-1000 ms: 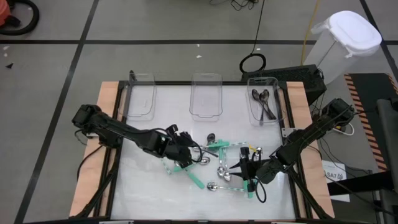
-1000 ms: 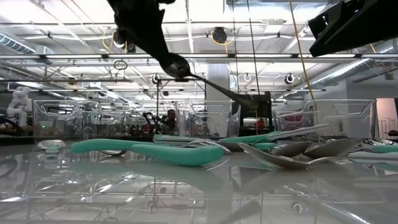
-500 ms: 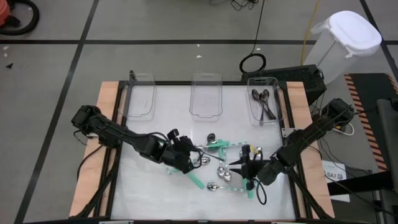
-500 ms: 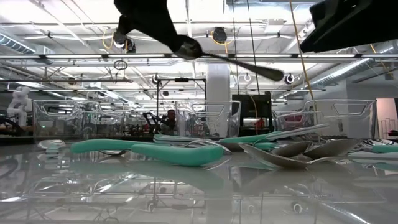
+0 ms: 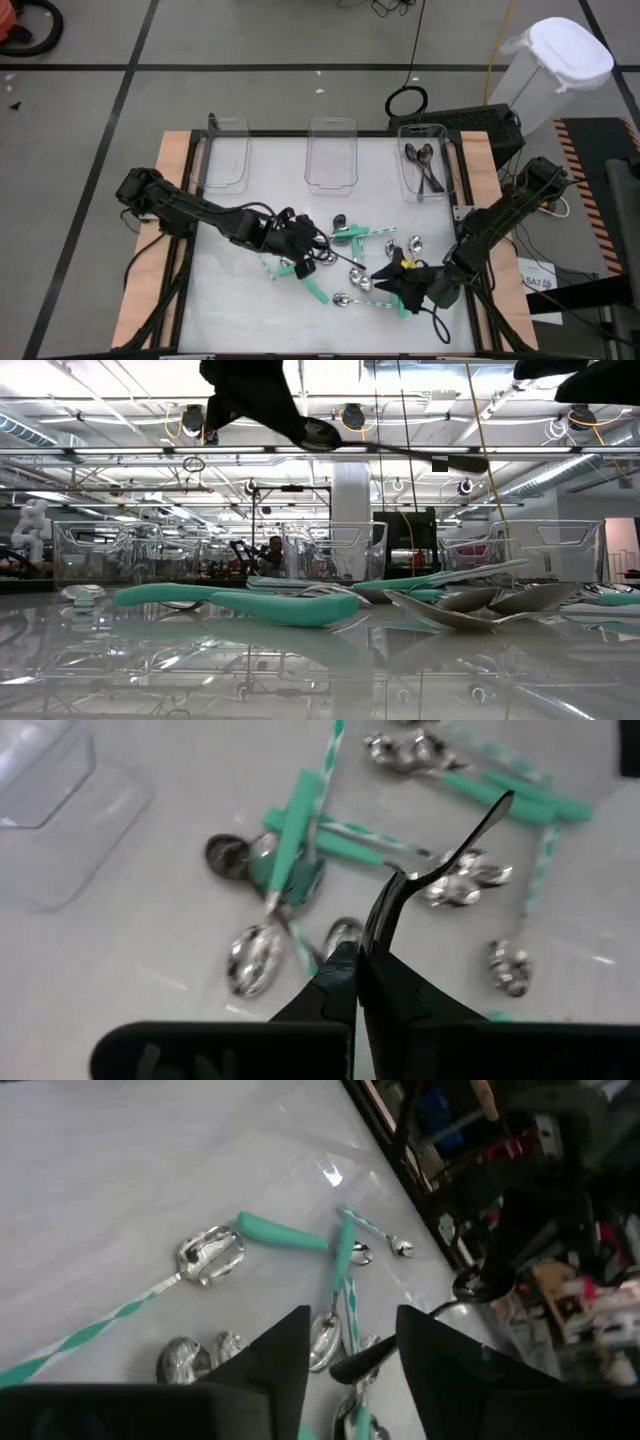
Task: Sort silverware by color (type)
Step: Put the black spoon into the right transparent bin
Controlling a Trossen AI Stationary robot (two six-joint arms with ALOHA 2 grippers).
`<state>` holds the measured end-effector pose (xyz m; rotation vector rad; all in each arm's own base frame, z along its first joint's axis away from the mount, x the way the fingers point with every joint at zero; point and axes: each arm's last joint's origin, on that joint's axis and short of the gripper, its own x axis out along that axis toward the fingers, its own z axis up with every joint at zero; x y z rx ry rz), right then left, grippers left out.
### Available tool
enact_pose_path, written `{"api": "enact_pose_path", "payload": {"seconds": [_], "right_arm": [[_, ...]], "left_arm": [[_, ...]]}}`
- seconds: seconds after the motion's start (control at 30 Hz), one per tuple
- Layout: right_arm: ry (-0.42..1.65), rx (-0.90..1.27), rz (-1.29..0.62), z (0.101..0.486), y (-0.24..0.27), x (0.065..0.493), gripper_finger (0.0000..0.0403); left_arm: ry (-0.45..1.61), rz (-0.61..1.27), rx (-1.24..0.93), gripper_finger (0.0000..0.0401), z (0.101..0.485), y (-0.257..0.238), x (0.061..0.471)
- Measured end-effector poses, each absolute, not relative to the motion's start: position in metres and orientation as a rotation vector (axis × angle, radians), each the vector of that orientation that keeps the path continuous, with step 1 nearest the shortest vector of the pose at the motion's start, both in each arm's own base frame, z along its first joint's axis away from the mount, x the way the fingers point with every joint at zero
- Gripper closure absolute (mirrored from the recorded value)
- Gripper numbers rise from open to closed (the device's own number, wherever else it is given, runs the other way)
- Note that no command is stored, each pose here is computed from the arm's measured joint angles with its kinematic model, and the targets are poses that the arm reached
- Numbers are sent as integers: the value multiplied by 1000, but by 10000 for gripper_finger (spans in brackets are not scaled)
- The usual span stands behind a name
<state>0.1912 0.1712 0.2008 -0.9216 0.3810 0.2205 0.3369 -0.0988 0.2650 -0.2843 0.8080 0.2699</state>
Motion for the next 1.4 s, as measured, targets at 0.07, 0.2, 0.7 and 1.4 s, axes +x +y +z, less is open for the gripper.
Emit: {"api": "enact_pose_path", "payload": {"seconds": [0.07, 0.2, 0.7, 1.4], "right_arm": [[378, -957, 187, 201, 172, 189, 235], [363, -1077, 157, 203, 175, 186, 210], [352, -1501, 138, 198, 185, 178, 212], [391, -1785, 14, 174, 199, 194, 275]], "left_arm": [[785, 236, -304, 394, 267, -100, 339], [742, 124, -343, 394, 273, -103, 346], [748, 96, -511, 394, 275, -81, 354], [755, 135, -598, 394, 274, -81, 353]]}}
